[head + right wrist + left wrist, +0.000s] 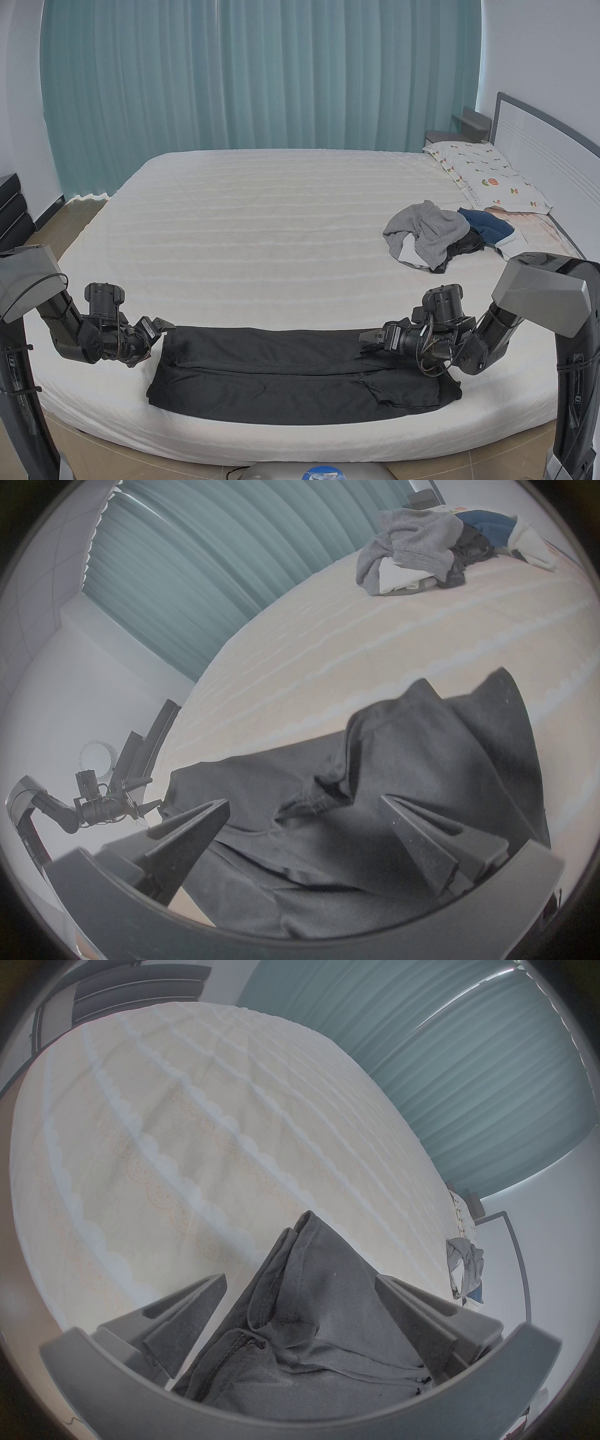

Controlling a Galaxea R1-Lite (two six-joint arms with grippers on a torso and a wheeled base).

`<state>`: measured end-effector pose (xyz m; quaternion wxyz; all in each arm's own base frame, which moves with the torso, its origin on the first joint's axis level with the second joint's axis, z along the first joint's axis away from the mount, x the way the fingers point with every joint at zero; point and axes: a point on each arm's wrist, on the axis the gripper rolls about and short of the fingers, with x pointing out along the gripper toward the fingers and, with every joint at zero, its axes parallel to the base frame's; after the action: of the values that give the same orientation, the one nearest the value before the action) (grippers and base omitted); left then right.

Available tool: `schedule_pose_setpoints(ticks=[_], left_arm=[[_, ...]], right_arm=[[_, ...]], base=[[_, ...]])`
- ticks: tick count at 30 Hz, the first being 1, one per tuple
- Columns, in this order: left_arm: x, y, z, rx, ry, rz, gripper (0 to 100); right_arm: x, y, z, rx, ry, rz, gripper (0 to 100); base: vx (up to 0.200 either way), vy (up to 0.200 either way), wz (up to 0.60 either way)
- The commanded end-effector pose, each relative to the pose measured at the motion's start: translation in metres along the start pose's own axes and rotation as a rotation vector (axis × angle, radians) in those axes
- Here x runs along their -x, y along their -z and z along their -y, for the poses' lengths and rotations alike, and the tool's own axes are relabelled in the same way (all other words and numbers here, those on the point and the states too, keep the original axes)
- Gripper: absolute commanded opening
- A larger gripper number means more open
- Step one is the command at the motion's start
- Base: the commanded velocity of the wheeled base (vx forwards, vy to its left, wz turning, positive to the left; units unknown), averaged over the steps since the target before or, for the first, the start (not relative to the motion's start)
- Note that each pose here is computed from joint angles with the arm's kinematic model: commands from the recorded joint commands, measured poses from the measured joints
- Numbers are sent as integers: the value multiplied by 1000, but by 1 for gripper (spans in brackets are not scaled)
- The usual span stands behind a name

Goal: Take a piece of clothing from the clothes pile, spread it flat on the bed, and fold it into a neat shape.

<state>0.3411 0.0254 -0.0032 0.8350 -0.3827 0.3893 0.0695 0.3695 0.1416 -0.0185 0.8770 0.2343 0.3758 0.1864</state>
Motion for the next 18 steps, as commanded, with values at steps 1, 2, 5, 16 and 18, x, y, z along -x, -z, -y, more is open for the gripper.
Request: schedule_pose_setpoints(ticks=[1,2,5,16,18], left_arm=[[0,0,0,1,-1,-1,100],[0,0,0,1,-1,-1,100],[0,0,0,1,-1,-1,100],[0,1,-1,1,-1,-1,100],[0,1,-1,1,-1,-1,100]], right_arm=[[-14,3,-8,15,-15,-17,100],[-17,4,-9,17,-17,-22,100],[-27,5,-10,19,-13,-41,100],[-43,-21,-22,24,-29,69,100],[-47,-25,-24,-3,-41,85,100]], base=[[0,0,0],[0,0,0],[0,0,0],[0,0,0],[0,0,0]])
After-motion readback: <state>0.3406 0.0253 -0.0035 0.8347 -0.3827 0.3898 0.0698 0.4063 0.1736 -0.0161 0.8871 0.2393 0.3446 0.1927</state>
